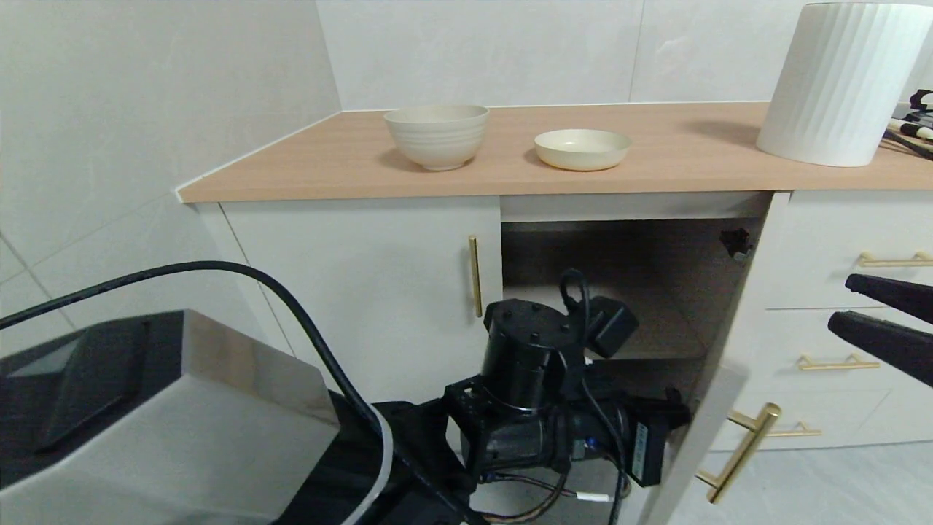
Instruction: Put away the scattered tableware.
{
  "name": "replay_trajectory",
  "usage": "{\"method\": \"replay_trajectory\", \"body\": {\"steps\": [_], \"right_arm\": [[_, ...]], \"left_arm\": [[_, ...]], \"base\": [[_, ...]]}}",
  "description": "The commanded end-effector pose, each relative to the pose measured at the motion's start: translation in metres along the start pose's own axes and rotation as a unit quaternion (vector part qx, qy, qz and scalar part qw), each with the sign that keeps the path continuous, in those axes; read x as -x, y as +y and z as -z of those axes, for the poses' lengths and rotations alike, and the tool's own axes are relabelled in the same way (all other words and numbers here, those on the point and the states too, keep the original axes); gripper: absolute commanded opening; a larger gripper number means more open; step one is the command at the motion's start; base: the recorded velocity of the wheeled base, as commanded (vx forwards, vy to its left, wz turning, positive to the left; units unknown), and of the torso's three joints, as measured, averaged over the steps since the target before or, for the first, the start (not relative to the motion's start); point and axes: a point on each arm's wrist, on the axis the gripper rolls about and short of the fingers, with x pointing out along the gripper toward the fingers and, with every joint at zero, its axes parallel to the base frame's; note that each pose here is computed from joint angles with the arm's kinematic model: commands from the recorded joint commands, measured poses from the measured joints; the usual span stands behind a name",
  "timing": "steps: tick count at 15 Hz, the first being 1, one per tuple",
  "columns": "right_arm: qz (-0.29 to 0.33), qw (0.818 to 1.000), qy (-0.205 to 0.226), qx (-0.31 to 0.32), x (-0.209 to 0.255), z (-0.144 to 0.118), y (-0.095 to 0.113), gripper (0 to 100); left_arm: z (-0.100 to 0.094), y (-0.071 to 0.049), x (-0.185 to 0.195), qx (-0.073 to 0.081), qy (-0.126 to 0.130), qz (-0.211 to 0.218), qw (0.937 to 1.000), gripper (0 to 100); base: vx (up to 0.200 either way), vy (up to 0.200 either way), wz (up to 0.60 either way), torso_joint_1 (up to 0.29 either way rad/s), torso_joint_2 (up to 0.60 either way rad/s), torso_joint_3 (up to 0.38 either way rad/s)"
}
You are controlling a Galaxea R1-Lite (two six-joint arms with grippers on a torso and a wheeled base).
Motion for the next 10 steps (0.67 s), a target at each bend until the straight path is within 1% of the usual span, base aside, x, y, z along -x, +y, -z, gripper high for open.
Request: {"method": "replay_trajectory", "body": {"steps": [1, 3, 4, 5, 6, 8, 10], "right_arm": [[-0.003, 1.0, -0.013, 0.002, -0.003, -0.01, 0.001, 100], [-0.004, 1.0, -0.019, 0.002, -0.004, -0.014, 0.002, 100], [-0.004, 1.0, -0.02, 0.003, -0.003, -0.015, 0.002, 100], [-0.004, 1.0, -0.022, 0.003, -0.002, -0.015, 0.002, 100], [-0.005, 1.0, -0.024, 0.003, -0.001, -0.015, 0.003, 100], [-0.005, 1.0, -0.019, 0.003, -0.003, -0.014, 0.002, 100], [-0.005, 1.0, -0.023, 0.003, -0.001, -0.015, 0.002, 100]], "left_arm": [[-0.001, -0.021, -0.018, -0.009, 0.005, 0.026, 0.9996, 0], [-0.008, -0.05, -0.037, -0.012, 0.03, 0.051, 0.9982, 0], [-0.007, -0.056, -0.037, -0.012, 0.035, 0.057, 0.9977, 0], [-0.009, -0.068, -0.032, -0.016, 0.034, 0.067, 0.997, 0], [-0.016, -0.072, -0.025, -0.016, 0.026, 0.071, 0.997, 0], [-0.021, -0.075, -0.024, 0.006, 0.022, 0.076, 0.9968, 0], [-0.019, -0.075, -0.025, 0.008, 0.022, 0.074, 0.997, 0]], "base": [[0.0, 0.0, 0.0, 0.0, 0.0, 0.0], [0.0, 0.0, 0.0, 0.0, 0.0, 0.0], [0.0, 0.0, 0.0, 0.0, 0.0, 0.0], [0.0, 0.0, 0.0, 0.0, 0.0, 0.0], [0.0, 0.0, 0.0, 0.0, 0.0, 0.0], [0.0, 0.0, 0.0, 0.0, 0.0, 0.0], [0.0, 0.0, 0.0, 0.0, 0.0, 0.0]]}}
